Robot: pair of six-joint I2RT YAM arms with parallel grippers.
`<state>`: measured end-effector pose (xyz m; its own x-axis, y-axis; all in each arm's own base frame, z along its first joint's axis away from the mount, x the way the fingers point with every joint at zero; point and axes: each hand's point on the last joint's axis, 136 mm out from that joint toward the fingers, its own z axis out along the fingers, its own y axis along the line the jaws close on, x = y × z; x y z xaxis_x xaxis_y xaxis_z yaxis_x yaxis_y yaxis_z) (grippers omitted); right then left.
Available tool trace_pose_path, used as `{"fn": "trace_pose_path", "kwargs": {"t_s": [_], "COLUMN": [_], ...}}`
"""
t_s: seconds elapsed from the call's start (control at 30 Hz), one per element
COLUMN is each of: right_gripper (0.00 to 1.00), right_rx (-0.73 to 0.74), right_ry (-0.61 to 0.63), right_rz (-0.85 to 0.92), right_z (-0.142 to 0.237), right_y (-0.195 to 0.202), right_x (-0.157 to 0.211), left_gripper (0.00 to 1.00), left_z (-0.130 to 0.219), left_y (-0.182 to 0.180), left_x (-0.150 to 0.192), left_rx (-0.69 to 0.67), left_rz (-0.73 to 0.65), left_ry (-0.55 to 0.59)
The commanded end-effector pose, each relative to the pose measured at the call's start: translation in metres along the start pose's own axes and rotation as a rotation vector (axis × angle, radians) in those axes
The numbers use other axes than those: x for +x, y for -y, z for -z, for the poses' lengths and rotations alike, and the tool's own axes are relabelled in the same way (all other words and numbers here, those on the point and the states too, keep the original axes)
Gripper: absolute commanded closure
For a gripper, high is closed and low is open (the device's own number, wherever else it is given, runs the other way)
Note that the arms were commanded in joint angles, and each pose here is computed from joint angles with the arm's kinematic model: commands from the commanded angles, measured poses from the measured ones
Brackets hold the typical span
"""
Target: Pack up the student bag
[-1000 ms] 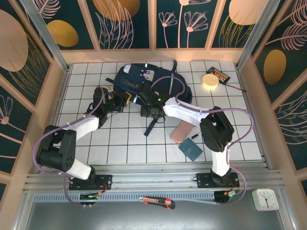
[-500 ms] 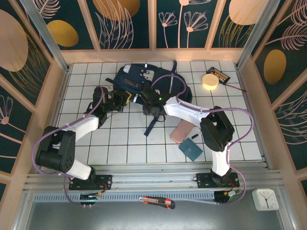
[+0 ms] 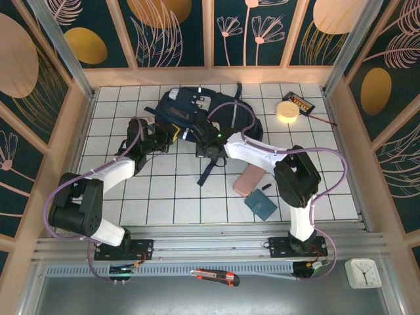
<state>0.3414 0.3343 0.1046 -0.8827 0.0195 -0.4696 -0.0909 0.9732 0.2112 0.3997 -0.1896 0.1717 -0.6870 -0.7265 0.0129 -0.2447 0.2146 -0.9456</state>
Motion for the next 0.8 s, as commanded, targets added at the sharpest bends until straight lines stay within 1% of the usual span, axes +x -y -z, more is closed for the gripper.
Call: {"fn": "trace_pose_path", "kwargs": {"t_s": [0.0,0.1,0.27,0.43,0.47,0.53,0.57,0.6,0.63,0.67,0.7,0.77], "right_gripper": [1.00,1.00,1.00,1.00,1.00,0.99,0.79,0.48,0.28,0.16,0.12,0.10], "right_rx": [0.034,0.015,0.016,0.002,-0.058,-0.274,-0.395,-0.496,-0.564,-0.638,-0.702,-0.796], "right_ry": [0.020,-0.016,-0.085,-0.107,-0.107,-0.102,-0.081,-0.054,-0.028,-0.006,0.007,0.022], "right_rz": [-0.017,-0.003,-0.001,-0.032,-0.024,0.018,0.041,0.051,0.044,0.022,0.005,-0.030], "right_z": [0.021,0.026,0.027,0.027,0.027,0.038,0.049,0.061,0.071,0.080,0.086,0.092], "right_y": [0.021,0.030,0.058,0.085,0.079,0.043,0.022,0.003,-0.009,-0.019,-0.028,-0.040], "right_x": [-0.005,0.005,0.021,0.022,0.019,0.017,0.014,0.012,0.009,0.005,0.003,-0.002], "left_gripper": [1.00,1.00,1.00,1.00,1.00,1.00,1.00,1.00,1.00,1.00,1.00,1.00], "left_z": [0.006,0.005,0.003,0.005,0.005,0.005,0.006,0.007,0.008,0.010,0.010,0.012], "left_y": [0.035,0.028,0.018,0.015,0.016,0.021,0.025,0.030,0.036,0.042,0.050,0.064], "left_x": [0.006,0.003,0.001,-0.002,-0.002,0.000,0.001,0.001,0.001,0.001,0.001,0.002], "left_rx": [0.073,0.045,0.028,0.021,0.025,0.044,0.058,0.073,0.087,0.095,0.109,0.140], "left_rz": [-0.005,-0.028,-0.030,-0.030,-0.029,-0.016,-0.003,0.012,0.016,0.019,0.023,0.040], "left_ry": [-0.023,-0.009,-0.002,0.006,0.003,-0.009,-0.009,-0.007,-0.006,-0.005,-0.004,-0.006]}}
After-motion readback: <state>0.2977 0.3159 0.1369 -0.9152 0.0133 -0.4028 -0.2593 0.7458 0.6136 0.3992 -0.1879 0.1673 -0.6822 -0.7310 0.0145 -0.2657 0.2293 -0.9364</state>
